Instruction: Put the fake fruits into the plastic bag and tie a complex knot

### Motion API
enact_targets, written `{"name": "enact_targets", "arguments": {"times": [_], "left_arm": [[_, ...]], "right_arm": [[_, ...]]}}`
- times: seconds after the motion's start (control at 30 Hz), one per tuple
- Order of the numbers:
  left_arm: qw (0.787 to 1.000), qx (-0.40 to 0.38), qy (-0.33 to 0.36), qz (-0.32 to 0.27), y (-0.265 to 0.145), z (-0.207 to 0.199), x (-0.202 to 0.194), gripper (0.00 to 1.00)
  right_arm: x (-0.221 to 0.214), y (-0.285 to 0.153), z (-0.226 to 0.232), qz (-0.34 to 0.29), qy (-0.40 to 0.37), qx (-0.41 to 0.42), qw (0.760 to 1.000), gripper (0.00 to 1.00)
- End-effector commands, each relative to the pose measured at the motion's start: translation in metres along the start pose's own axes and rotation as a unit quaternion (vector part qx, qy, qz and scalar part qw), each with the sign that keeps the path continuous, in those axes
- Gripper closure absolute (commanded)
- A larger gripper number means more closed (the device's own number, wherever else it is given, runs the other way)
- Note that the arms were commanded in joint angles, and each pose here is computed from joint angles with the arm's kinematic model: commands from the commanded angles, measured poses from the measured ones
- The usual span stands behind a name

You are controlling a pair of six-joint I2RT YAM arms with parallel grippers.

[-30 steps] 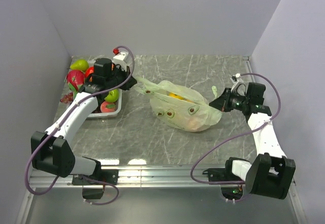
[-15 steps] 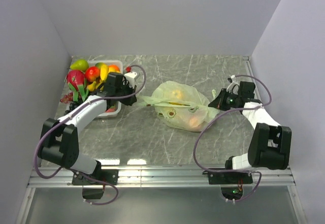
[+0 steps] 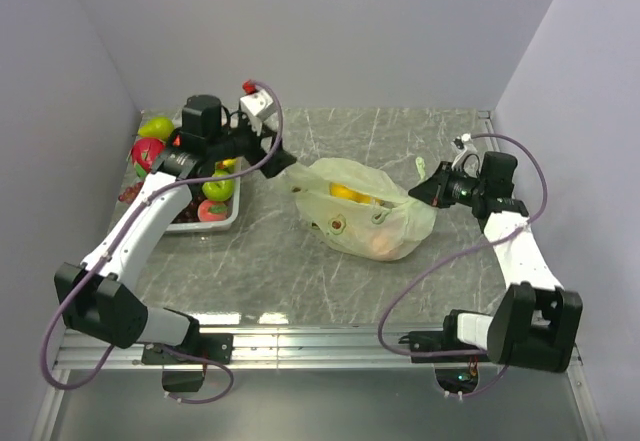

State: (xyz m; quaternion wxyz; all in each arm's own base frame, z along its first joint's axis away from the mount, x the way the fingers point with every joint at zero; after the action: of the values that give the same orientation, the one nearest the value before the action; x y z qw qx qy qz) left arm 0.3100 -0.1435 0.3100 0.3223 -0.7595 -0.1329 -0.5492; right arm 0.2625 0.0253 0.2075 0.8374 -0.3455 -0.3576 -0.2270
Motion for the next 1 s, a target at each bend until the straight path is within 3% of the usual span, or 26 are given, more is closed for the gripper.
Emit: {"name": "enact_targets", "arguments": {"times": [0.0,0.37,0.53,0.67,0.77,0.8,0.87,0.97], "left_arm": [[0.989,-0.111,0.086,-0.052,0.003,-0.044,0.042,0.03],[0.950,-0.257,0.160,-0.071,0.130,-0.112,0.011,0.03],[0.945,-0.285,0.149,-0.061,0.178,-0.120,-0.017,0.03],[0.937,-0.319,0.130,-0.049,0.192,-0.137,-0.040,0.02],[0.942,-0.318,0.106,-0.011,0.208,-0.135,-0.062,0.19],[0.943,-0.317,0.101,-0.001,0.210,-0.133,-0.067,0.34],[0.946,-0.309,0.101,0.017,0.214,-0.128,-0.084,0.49],[0.948,-0.298,0.105,0.027,0.214,-0.124,-0.097,0.82]], "right_arm": [[0.010,-0.007,0.022,-0.032,-0.063,0.044,0.997,1.00],[0.014,0.002,0.019,-0.037,-0.056,0.046,0.997,1.00],[0.018,0.007,0.014,-0.041,-0.056,0.046,0.997,1.00],[0.021,0.012,0.010,-0.043,-0.048,0.049,0.997,1.00],[0.025,0.017,0.006,-0.047,-0.044,0.049,0.997,1.00],[0.027,0.018,0.005,-0.049,-0.044,0.048,0.997,1.00],[0.030,0.021,0.001,-0.053,-0.039,0.038,0.997,1.00],[0.036,0.027,-0.005,-0.064,-0.023,0.027,0.997,1.00]]}}
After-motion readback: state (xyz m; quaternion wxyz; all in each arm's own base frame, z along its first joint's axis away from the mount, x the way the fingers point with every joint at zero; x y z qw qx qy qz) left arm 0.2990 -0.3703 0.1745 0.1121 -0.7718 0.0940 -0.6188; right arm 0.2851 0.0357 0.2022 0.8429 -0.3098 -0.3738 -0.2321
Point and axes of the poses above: each gripper's point midway between its finger pads, its own y axis out along the fingers, its own z axis along the line the jaws close on, x = y × z, the point moved 9 cm from there along -y, back along the fingers, and after that the axes turned 8 degrees about -y, right-handed, at the moved point
